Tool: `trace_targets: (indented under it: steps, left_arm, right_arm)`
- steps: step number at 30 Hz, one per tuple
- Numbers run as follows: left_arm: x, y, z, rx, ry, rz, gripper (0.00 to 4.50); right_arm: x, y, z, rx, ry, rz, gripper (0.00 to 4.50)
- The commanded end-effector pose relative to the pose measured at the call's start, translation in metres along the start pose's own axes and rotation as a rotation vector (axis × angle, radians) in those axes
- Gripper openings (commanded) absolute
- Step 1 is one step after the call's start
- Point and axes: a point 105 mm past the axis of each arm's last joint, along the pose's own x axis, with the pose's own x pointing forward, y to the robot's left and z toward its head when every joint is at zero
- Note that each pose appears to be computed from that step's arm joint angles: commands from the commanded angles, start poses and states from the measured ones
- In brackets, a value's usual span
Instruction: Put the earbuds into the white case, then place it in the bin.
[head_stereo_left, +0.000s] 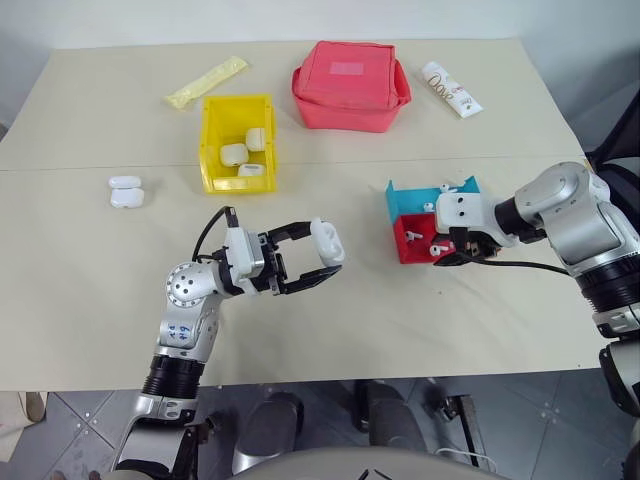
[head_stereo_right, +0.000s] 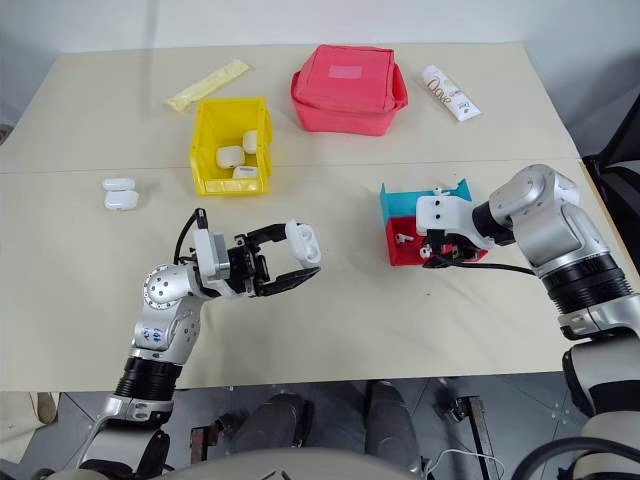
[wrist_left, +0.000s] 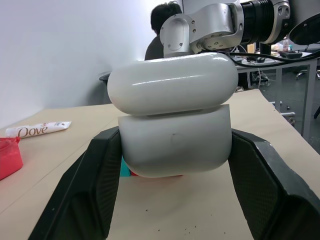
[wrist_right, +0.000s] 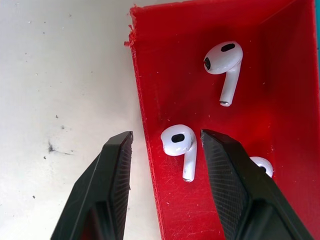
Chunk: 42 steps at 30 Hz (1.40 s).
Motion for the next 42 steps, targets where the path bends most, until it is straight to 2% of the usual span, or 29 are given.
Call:
trace_targets:
  steps: [1, 8, 11, 14, 15, 25, 29, 32, 35, 40, 42]
  left_arm:
    - [0.003, -0.003, 0.007, 0.024, -0.019, -0.007, 2.82]
    - [0.003, -0.004, 0.008, 0.024, -0.018, -0.006, 2.82]
    - [0.001, -0.004, 0.008, 0.025, -0.015, -0.004, 2.82]
    - [0.002, -0.003, 0.008, 0.026, -0.015, -0.002, 2.82]
    - [0.002, -0.003, 0.008, 0.026, -0.015, -0.001, 2.82]
    - [0.003, -0.004, 0.006, 0.019, -0.016, -0.004, 2.82]
    - [0.005, -0.006, 0.004, 0.005, -0.022, -0.019, 2.82]
    - [0.009, -0.008, 0.0, -0.019, -0.039, -0.05, 2.82]
    - [0.011, -0.008, -0.004, -0.028, -0.05, -0.077, 2.82]
    - [0.02, -0.004, -0.005, -0.063, -0.129, -0.125, 2.82]
    - [0.022, -0.001, -0.006, -0.069, -0.137, -0.134, 2.82]
  right_arm:
    - [-0.008, -0.008, 0.008, -0.031, -0.015, -0.031, 2.22]
    - [-0.005, -0.009, 0.007, -0.027, -0.01, -0.029, 2.22]
    - [-0.004, -0.009, 0.005, -0.025, 0.0, -0.023, 1.65]
    - [-0.006, -0.01, 0.005, -0.023, -0.001, -0.026, 0.69]
    - [-0.006, -0.01, 0.005, -0.024, -0.002, -0.025, 0.49]
    - [-0.016, -0.01, 0.015, -0.022, -0.059, -0.047, 0.49]
    - [-0.028, -0.006, 0.03, -0.001, -0.168, -0.083, 0.49]
    - [-0.05, 0.012, 0.062, 0.052, -0.441, -0.129, 0.49]
    - [-0.063, 0.031, 0.079, 0.095, -0.59, -0.126, 0.49]
    - [-0.075, 0.064, 0.113, 0.171, -0.921, -0.094, 0.49]
    - [-0.077, 0.069, 0.12, 0.197, -0.977, -0.089, 0.49]
